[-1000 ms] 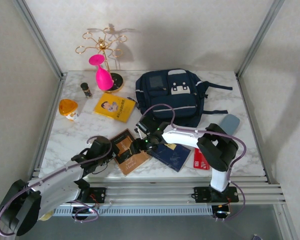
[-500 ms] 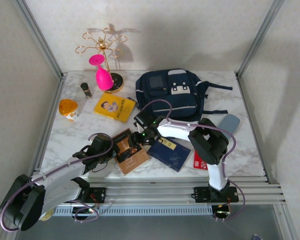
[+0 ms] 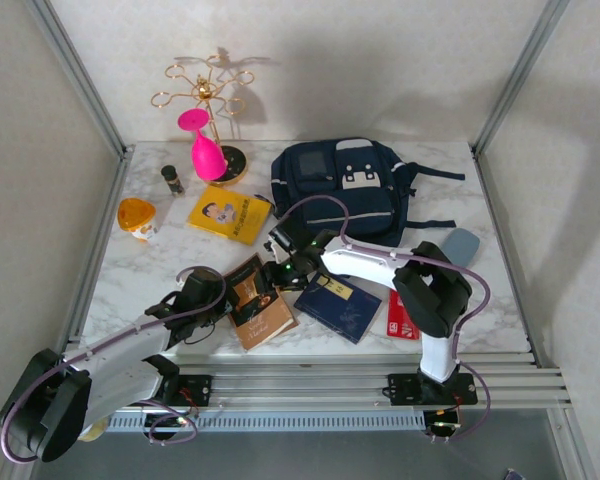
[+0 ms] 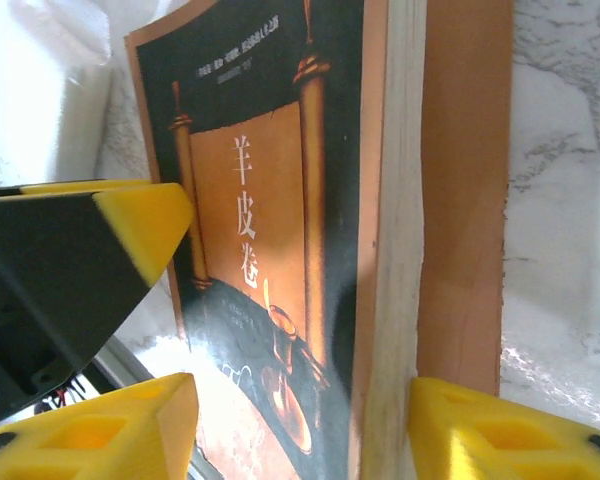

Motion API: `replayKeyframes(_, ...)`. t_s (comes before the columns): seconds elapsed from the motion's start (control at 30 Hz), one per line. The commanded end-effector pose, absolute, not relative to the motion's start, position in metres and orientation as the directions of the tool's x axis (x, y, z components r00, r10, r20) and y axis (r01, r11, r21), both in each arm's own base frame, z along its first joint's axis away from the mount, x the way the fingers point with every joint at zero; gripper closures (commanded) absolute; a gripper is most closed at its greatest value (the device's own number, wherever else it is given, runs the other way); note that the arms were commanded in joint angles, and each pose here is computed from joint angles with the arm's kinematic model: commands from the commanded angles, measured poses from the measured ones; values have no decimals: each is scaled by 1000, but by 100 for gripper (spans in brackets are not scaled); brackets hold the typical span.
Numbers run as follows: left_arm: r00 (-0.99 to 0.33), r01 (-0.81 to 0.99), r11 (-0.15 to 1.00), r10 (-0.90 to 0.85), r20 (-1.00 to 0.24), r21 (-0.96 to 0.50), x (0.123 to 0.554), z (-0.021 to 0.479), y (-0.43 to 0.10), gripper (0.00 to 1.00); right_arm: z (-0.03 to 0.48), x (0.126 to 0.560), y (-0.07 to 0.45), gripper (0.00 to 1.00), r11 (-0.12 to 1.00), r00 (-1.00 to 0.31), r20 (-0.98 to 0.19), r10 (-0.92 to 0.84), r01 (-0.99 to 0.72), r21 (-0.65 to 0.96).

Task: Pack books, pencil case, and school supplies into a backpack

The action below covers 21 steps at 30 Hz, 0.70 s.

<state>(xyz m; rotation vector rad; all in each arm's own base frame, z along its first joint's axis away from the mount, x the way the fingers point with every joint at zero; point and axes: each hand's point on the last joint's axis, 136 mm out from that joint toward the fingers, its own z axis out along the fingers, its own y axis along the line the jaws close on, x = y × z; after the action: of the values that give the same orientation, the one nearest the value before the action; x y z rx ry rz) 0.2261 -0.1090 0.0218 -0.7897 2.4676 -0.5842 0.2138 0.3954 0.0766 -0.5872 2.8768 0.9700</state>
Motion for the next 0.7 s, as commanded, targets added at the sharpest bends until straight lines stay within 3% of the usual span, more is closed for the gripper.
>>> replayKeyframes(0.0, -676, -415, 747, -636, -373, -520, 241, 23, -100, 54, 81, 211, 391, 50, 722, -930, -158, -332, -358, 592)
replayKeyframes(0.43, -670, -398, 734, -642, -372, -550, 246, 33, -105, 50, 96, 210, 393, 96, 665, -934, -183, -306, -347, 661)
replayKeyframes(0.57, -664, -376, 728, -644, -381, -574, 251, 45, -108, 41, 119, 214, 393, 100, 632, -934, -233, -272, -356, 688)
replayKeyframes(0.67, -667, -345, 732, -631, -395, -587, 256, 61, -110, 30, 155, 216, 392, 100, 533, -931, -293, -218, -365, 763)
